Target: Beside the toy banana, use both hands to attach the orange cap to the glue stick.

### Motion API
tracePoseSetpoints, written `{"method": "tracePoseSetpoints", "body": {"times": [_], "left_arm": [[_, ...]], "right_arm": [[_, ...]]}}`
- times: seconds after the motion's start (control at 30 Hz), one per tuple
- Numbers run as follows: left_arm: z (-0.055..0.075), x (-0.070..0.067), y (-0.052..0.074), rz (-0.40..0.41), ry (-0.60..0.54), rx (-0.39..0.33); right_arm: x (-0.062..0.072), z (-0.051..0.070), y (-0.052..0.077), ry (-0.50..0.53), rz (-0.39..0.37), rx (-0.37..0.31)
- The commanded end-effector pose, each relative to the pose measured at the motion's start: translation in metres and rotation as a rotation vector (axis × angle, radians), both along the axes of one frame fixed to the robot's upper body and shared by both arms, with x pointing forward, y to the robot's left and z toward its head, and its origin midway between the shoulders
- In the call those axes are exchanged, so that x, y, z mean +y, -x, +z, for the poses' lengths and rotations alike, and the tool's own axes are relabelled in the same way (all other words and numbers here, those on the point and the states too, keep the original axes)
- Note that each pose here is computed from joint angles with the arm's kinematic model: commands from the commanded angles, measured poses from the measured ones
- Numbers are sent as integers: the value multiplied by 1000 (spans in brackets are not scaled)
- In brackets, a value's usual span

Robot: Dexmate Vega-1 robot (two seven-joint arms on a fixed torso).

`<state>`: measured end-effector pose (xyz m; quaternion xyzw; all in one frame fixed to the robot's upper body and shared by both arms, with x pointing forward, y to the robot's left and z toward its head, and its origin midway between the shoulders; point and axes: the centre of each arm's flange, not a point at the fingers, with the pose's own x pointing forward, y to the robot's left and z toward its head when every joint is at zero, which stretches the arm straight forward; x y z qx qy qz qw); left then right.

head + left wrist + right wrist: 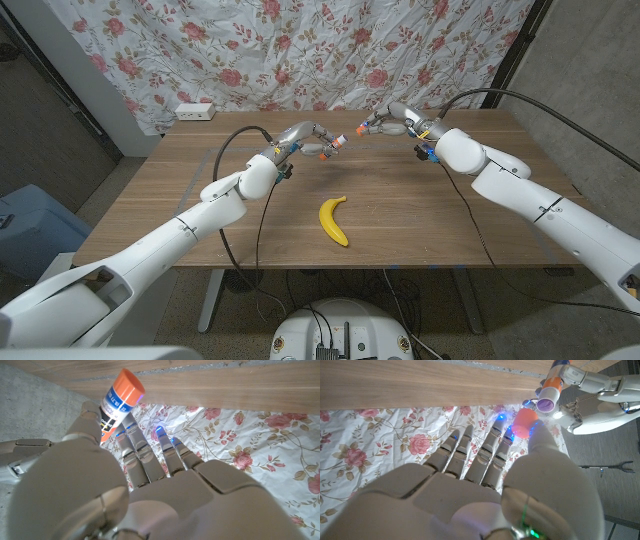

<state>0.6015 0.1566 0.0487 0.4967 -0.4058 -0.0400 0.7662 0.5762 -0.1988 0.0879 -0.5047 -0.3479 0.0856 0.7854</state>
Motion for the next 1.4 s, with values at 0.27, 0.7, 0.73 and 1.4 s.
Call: {"method": "tracePoseSetpoints", "body": {"times": [0.27, 0.7, 0.73, 1.4], "left_arm": [[2, -4, -3, -8, -3, -2], [2, -6, -3, -10, -4, -3], [2, -6, -3, -10, -4, -3], [2, -4, -2, -12, -4, -6]], "right_arm": [[10, 1, -1, 10, 5, -4], [16, -1, 0, 17, 5, -8], [16, -1, 0, 16, 4, -9], [27, -1, 4, 43, -34, -26]]}}
